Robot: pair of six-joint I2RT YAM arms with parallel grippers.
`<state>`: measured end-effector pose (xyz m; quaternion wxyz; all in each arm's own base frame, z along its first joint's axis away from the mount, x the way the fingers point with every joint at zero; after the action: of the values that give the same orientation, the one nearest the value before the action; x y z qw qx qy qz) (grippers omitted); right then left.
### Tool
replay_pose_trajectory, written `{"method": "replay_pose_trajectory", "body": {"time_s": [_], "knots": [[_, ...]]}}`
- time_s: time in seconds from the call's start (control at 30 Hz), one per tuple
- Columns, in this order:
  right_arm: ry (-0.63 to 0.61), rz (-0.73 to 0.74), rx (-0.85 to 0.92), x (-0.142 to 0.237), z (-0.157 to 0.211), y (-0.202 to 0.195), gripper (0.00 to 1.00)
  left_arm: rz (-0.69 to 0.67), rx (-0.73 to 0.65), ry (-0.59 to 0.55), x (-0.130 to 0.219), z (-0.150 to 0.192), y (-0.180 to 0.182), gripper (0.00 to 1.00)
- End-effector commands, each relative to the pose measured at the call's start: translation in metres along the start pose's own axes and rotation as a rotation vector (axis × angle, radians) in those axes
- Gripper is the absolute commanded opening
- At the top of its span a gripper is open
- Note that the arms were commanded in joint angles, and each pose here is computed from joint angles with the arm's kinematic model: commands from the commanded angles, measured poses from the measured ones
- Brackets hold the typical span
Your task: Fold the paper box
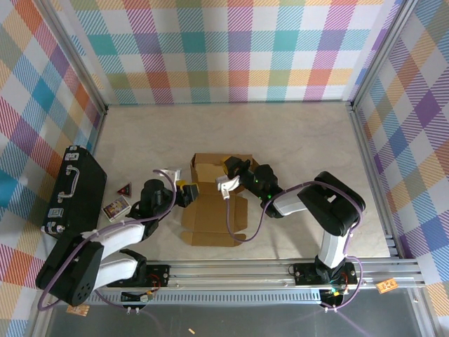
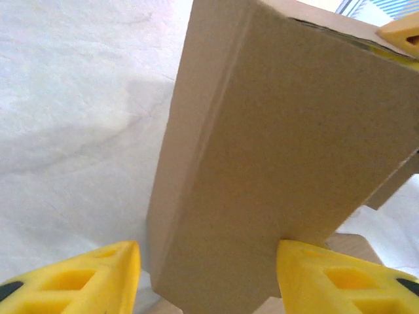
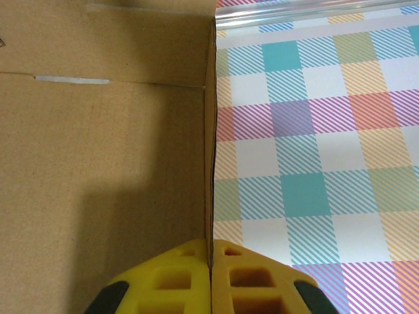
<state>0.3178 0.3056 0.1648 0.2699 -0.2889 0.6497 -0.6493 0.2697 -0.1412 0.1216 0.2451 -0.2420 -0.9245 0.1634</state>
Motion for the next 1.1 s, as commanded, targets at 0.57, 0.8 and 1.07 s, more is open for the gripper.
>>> {"method": "replay_pose_trajectory", "body": {"time_s": [0.57,0.8,1.07], "knots": [[-0.06,-0.041,-0.037,0.011,-0.011,0.009,0.0,-0.072,-0.239,-0.181,-0.039,-0.028,-0.015,0.44],[-0.074,-0.075,-0.061,0.013,-0.015,0.016,0.0,-0.191,-0.24,-0.272,-0.046,-0.035,-0.003,0.37],[-0.103,-0.156,-0.107,0.02,-0.022,0.02,0.0,-0.193,-0.264,-0.326,-0.057,-0.047,-0.007,0.37]]}}
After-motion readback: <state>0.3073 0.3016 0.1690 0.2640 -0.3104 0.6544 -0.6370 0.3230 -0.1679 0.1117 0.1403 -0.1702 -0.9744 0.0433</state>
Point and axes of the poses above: each hand's point on the last joint's axis, 136 mm out from that joint toward the fingers, its own x axis back along the fingers, its own y axis along the line the jaws close on, z = x × y, the point moved 4 cm from there along x, back along the fingers, and after that the axes turned 5 degrees about x, right-handed, at the moved point
